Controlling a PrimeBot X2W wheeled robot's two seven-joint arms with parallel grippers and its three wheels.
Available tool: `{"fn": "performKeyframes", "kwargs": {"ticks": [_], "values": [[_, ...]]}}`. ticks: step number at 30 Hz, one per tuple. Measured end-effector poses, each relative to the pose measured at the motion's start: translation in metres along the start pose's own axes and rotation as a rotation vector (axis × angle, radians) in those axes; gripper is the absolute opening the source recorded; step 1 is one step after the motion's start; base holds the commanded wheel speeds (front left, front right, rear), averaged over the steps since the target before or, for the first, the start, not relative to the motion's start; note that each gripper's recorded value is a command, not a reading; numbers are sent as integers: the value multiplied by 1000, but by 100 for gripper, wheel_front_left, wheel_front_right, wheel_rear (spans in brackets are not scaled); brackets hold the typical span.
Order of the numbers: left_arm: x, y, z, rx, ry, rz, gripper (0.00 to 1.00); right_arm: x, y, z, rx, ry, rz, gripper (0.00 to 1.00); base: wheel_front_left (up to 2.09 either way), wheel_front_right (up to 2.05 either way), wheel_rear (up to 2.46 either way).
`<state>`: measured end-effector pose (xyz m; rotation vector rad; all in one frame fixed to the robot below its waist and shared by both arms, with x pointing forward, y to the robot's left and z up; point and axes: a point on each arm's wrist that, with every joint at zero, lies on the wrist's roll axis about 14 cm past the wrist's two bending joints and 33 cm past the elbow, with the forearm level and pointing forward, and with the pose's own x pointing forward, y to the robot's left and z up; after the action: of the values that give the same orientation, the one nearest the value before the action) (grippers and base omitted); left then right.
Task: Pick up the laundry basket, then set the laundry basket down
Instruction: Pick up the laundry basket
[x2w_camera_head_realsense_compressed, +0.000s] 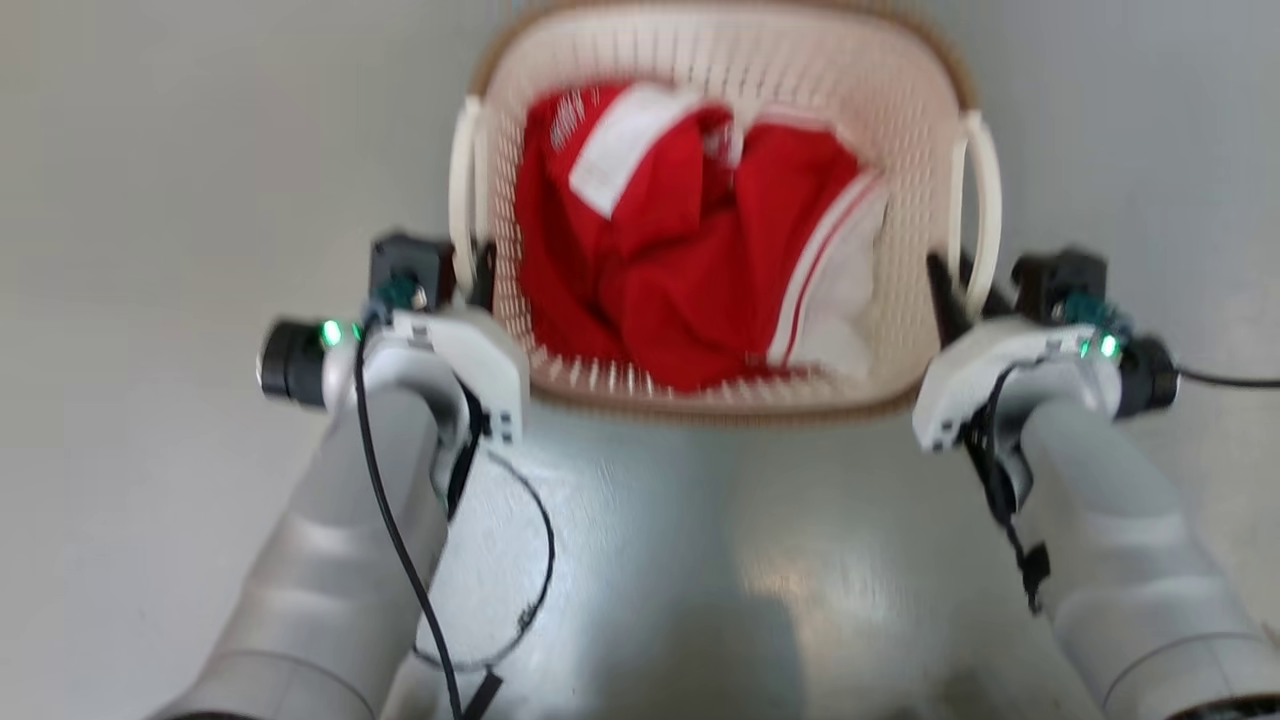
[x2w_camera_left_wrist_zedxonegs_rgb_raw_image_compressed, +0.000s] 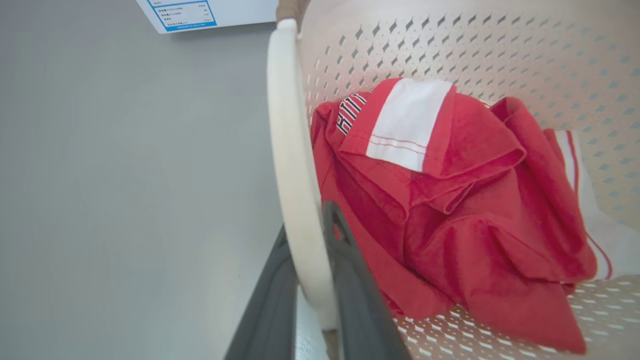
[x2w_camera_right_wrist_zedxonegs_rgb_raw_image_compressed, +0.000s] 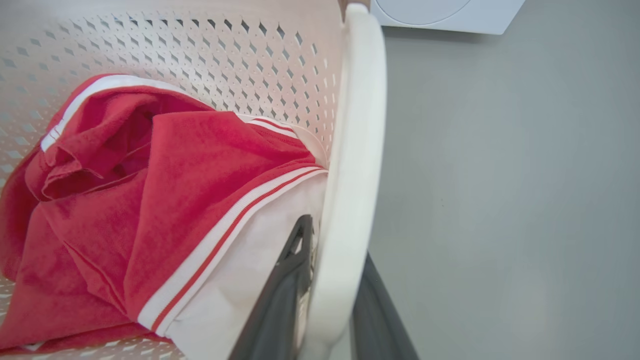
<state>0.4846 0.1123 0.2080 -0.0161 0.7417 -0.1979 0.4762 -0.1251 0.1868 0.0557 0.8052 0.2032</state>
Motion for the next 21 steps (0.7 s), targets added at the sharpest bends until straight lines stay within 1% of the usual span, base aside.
{"fn": "performKeyframes", "kwargs": {"ticks": [4,17,20,21], "values": [[-27,-5,-1,-4,14,-4,0,-23,7,-3,-12,26,8,0,0,0,0],[-118,-25,-8,1,17,-15,0,-107,31,-2,-16,43,27,0,0,0,0],[-137,-32,-11,2,18,-25,0,-127,34,-8,-19,51,26,0,0,0,0],[-137,-32,-11,2,18,-25,0,-127,34,-8,-19,51,26,0,0,0,0]]}}
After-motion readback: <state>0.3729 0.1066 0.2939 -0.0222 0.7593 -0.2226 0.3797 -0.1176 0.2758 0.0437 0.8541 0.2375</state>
